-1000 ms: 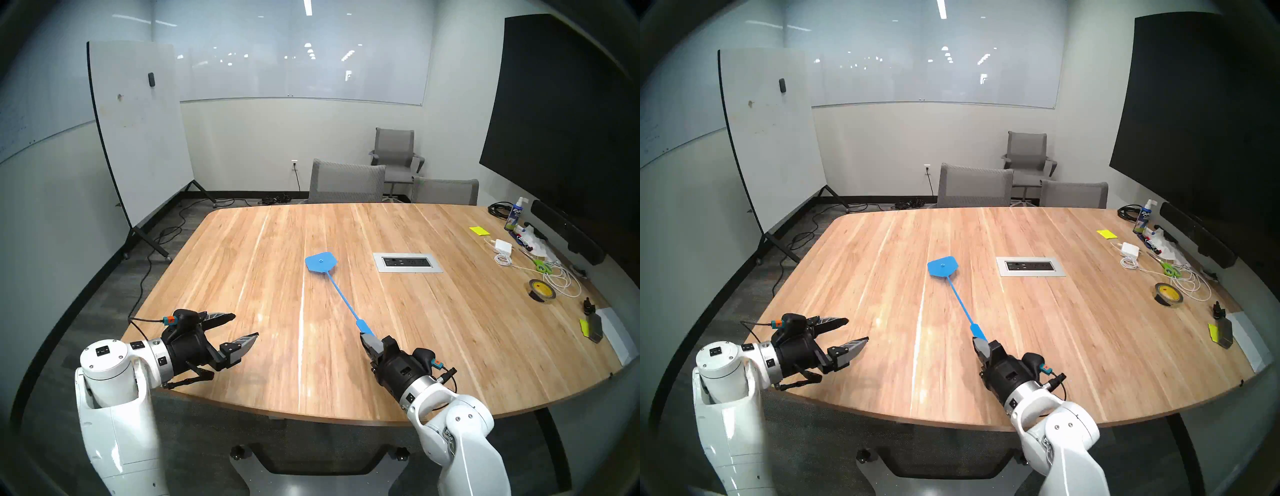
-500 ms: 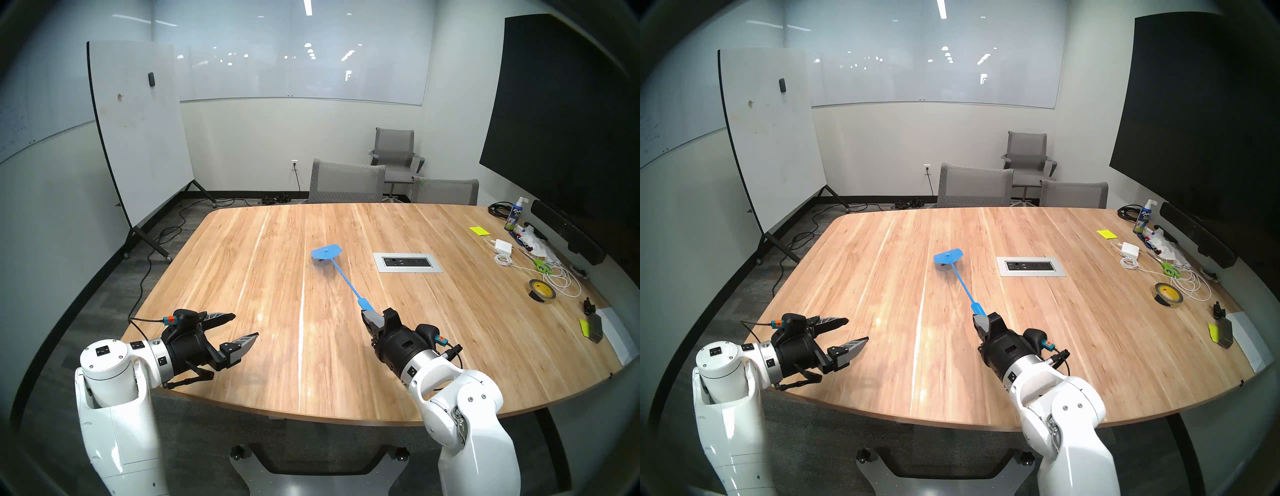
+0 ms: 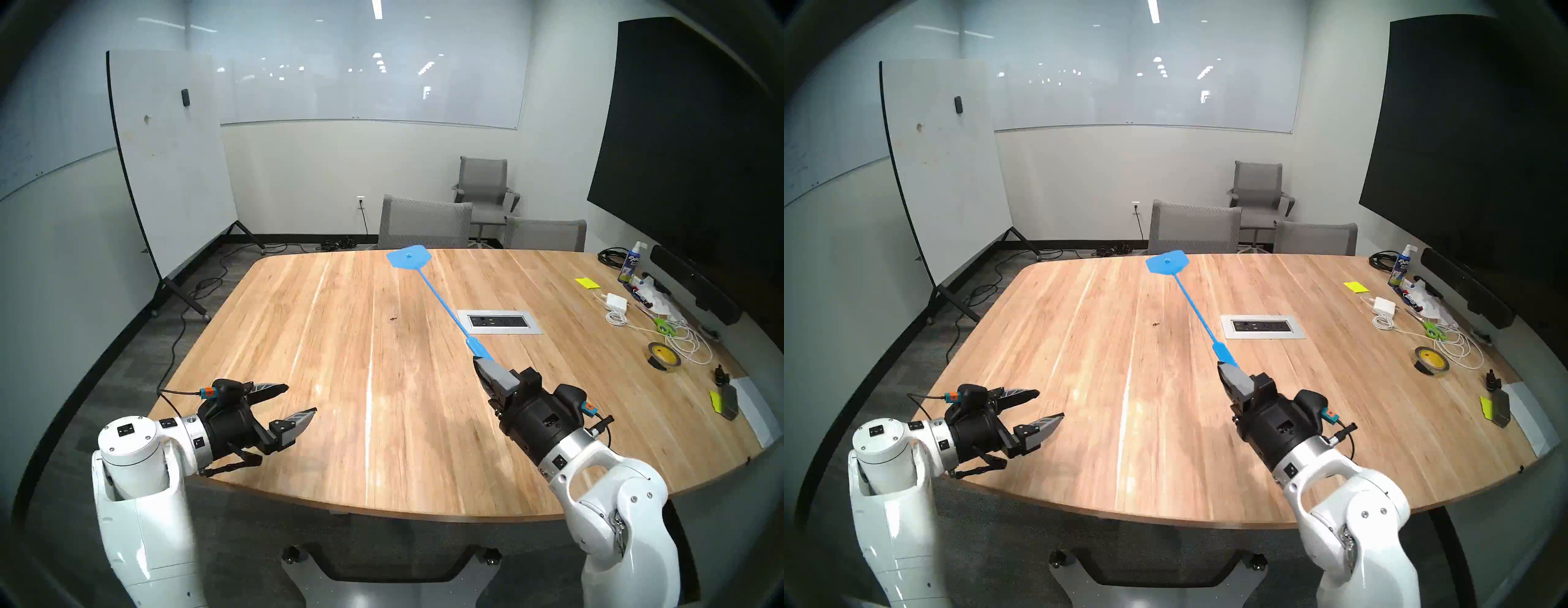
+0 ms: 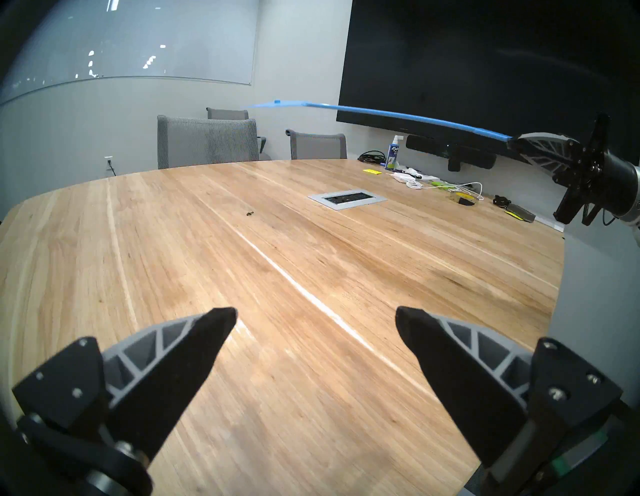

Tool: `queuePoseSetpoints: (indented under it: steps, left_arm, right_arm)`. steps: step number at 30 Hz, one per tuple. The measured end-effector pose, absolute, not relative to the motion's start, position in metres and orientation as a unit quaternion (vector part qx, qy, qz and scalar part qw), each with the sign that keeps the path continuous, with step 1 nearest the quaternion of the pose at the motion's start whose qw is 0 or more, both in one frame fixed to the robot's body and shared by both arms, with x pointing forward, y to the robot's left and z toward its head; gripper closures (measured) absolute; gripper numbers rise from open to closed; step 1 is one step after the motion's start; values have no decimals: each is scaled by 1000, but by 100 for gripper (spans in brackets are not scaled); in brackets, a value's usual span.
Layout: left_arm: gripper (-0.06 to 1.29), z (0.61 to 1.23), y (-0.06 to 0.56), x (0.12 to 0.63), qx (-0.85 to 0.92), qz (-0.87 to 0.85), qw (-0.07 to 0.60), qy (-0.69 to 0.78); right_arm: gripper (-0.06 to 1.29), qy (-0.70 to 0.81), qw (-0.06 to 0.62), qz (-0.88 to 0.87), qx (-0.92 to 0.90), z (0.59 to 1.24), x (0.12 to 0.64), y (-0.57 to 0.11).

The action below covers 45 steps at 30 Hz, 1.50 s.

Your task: Swat a bug on table

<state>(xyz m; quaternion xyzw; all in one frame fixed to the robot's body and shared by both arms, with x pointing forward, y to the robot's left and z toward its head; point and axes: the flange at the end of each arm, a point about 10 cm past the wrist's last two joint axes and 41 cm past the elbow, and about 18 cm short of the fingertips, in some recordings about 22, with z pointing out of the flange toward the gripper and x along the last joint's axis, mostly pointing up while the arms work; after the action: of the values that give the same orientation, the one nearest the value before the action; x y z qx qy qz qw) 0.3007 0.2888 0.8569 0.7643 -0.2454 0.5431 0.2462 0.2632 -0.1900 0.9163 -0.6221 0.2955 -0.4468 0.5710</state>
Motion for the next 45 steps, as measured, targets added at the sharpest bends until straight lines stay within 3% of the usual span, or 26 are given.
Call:
queuePoseSetpoints:
  steps: [14,22,35,45]
  left_arm:
    - [-2,857,289,301,764,543,246,-245]
    - [-2,857,289,301,764,543,246,-245]
    - [-2,856,289,301,765,542,247,-245]
    - [-2,856,289,301,765,542,247,-245]
  right_arm:
    - [116,274,623,-471,-561,930,245,-205]
    - [116,265,637,-470,-551,906,247,-196]
    - [116,313,553,-386,-669,802,269,-149]
    - [116,320,524,-391,-685,832,294,-130]
